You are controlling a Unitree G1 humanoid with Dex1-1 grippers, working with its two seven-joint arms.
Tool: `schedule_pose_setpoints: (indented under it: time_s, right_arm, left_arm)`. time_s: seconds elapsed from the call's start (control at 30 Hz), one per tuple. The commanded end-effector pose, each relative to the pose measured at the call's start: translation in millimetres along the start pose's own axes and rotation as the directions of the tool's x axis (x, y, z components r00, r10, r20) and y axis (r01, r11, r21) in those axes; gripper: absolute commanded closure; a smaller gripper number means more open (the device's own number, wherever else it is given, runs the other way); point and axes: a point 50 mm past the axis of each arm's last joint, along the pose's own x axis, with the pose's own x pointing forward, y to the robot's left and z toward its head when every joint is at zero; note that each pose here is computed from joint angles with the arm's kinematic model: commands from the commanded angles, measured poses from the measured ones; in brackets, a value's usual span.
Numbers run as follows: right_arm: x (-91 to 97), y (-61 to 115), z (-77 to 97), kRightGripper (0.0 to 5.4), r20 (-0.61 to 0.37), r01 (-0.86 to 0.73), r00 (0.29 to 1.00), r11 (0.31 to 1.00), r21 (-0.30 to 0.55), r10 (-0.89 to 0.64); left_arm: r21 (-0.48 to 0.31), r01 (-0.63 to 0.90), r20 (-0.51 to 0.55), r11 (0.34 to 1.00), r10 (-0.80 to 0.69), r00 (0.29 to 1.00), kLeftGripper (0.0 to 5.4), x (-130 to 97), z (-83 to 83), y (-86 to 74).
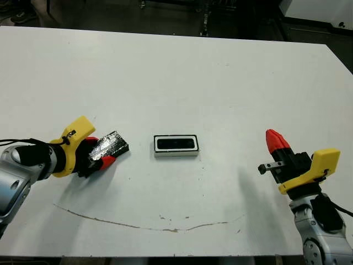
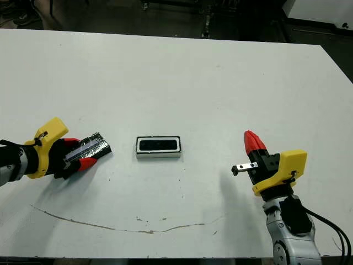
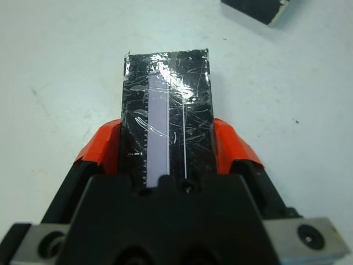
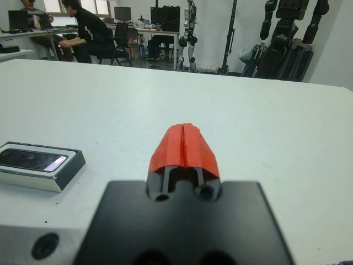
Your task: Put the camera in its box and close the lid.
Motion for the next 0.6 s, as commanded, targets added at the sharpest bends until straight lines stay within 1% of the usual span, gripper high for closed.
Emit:
schedule_pose_setpoints:
  time_s: [0.03,0.07,0.13,0.3,0.4,0.6]
  right_arm:
    - [-1.7,-4.2,-0.7,5.40,-0.009,0.012,1.000,1.000,-0.013,-0.012]
    - [-1.7,-4.2,-0.7,5.40,-0.009,0.013,1.000,1.000,-0.016,-0.013]
    - [-1.7,-4.3,-0.8,5.40,-0.011,0.012,1.000,1.000,-0.018,-0.013]
    - [-1.2,-3.7,-1.5,5.40,-0.012,0.011,1.000,1.000,-0.011,-0.011]
    - [-1.1,-2.8,-1.5,5.40,-0.012,0.013,1.000,1.000,-0.005,-0.014]
    - [-1.1,-2.9,-0.7,5.40,-0.008,0.013,1.000,1.000,-0.008,-0.013]
  left_arm:
    - [0.019,-0.023,-0.001,1.000,0.023,1.000,2.23,1,-0.5,0.5]
    - [0.024,-0.035,0.013,0.999,0.035,0.999,2.23,0,1.4,1.1]
    - [0.023,-0.048,0.083,0.999,0.046,0.995,2.23,-1,7.4,2.9]
    - [-0.005,-0.077,0.252,0.997,0.076,0.965,2.23,-7,29.5,9.5]
    - [-0.004,-0.060,0.337,0.998,0.057,0.940,2.23,-4,40.5,14.4]
    - [0.004,0.010,0.401,1.000,-0.011,0.916,2.23,12,48.0,20.0]
